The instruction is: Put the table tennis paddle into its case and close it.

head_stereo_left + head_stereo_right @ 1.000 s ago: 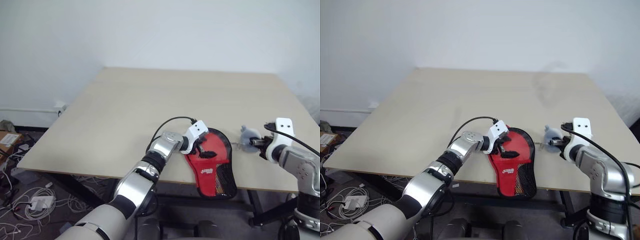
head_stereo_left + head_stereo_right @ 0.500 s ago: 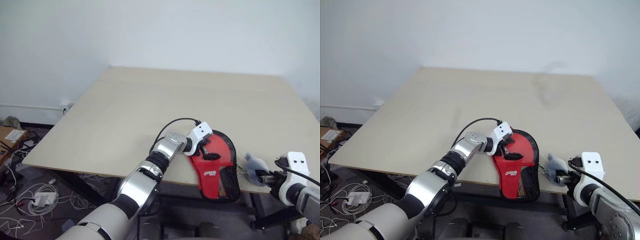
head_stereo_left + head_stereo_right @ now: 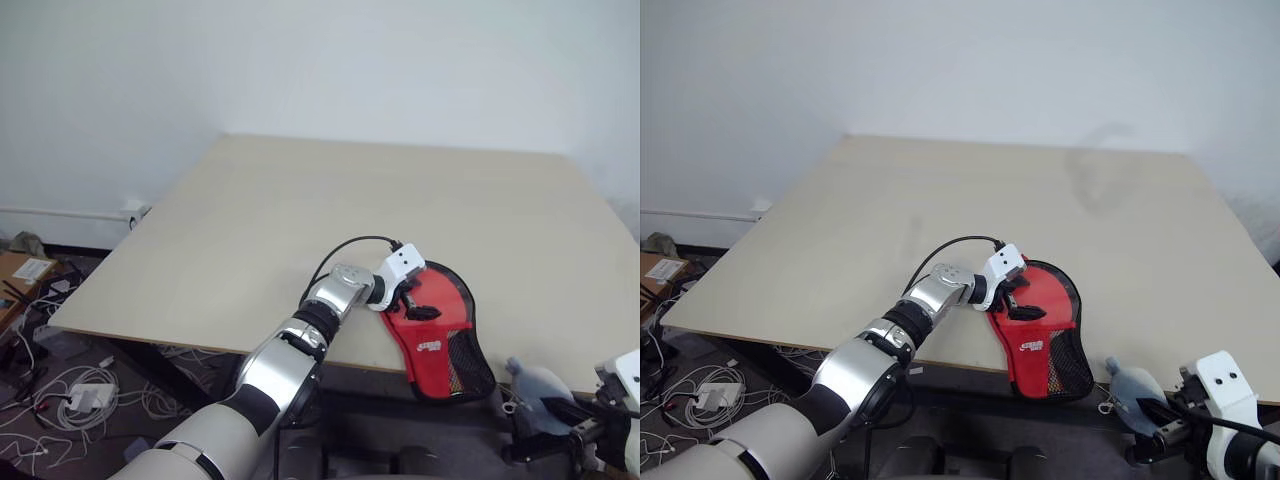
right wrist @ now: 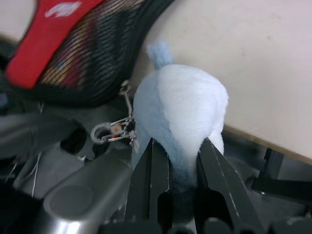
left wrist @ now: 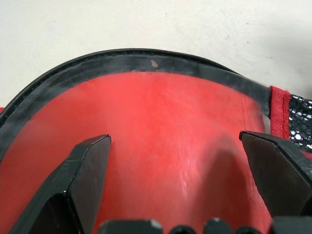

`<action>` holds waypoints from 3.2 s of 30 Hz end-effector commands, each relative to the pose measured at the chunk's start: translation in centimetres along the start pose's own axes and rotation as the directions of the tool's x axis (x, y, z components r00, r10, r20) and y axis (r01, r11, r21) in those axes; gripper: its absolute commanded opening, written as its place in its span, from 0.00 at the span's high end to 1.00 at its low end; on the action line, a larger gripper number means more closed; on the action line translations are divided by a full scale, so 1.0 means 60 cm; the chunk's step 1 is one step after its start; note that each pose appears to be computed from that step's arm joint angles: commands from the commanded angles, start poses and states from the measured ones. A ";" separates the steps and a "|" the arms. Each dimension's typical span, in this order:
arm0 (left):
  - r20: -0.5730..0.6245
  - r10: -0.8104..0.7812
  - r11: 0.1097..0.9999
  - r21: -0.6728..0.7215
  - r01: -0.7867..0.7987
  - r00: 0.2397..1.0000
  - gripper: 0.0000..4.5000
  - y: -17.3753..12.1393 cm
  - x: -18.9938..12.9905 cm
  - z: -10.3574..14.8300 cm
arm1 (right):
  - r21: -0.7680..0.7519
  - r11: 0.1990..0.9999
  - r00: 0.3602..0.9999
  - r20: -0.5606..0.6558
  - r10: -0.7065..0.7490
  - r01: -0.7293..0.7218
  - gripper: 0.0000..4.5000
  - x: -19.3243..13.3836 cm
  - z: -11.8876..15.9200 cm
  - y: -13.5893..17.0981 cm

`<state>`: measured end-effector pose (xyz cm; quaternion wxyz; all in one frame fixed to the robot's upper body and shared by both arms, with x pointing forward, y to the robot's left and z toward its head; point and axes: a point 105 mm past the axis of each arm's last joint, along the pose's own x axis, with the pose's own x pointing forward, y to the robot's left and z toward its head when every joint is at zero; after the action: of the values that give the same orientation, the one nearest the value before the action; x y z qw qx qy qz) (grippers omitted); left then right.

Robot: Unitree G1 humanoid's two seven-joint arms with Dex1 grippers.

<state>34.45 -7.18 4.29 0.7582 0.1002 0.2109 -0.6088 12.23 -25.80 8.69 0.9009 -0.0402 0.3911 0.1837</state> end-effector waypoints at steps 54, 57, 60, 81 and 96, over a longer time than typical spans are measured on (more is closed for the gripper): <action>-0.137 0.003 0.999 -0.036 -0.008 0.991 0.00 -0.003 0.005 -0.047 | -0.054 0.998 0.945 0.324 0.049 -0.034 0.00 0.073 0.131 0.072; -0.116 -0.013 0.999 -0.036 0.009 0.993 0.00 -0.003 0.003 -0.039 | 0.056 0.995 0.935 0.340 -0.098 0.084 0.00 0.101 0.134 0.028; -0.057 -0.047 0.997 -0.067 0.043 0.997 0.00 -0.003 -0.002 -0.020 | 0.148 0.979 0.934 0.308 -0.183 0.143 0.00 0.136 0.130 -0.004; 0.163 -0.091 0.989 -0.101 0.108 0.983 0.00 0.062 -0.126 0.063 | 0.220 0.973 0.963 0.238 -0.127 0.074 0.18 0.265 0.174 -0.019; 0.146 -0.024 0.982 -0.181 0.050 0.989 0.00 0.074 -0.162 0.018 | 0.295 0.955 0.885 0.454 -0.101 -0.042 0.99 0.249 0.258 -0.014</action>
<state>36.98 2.26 7.51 0.7641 -0.0217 0.2405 -0.5982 31.32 -18.30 5.72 0.9529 0.1303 0.2460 0.1205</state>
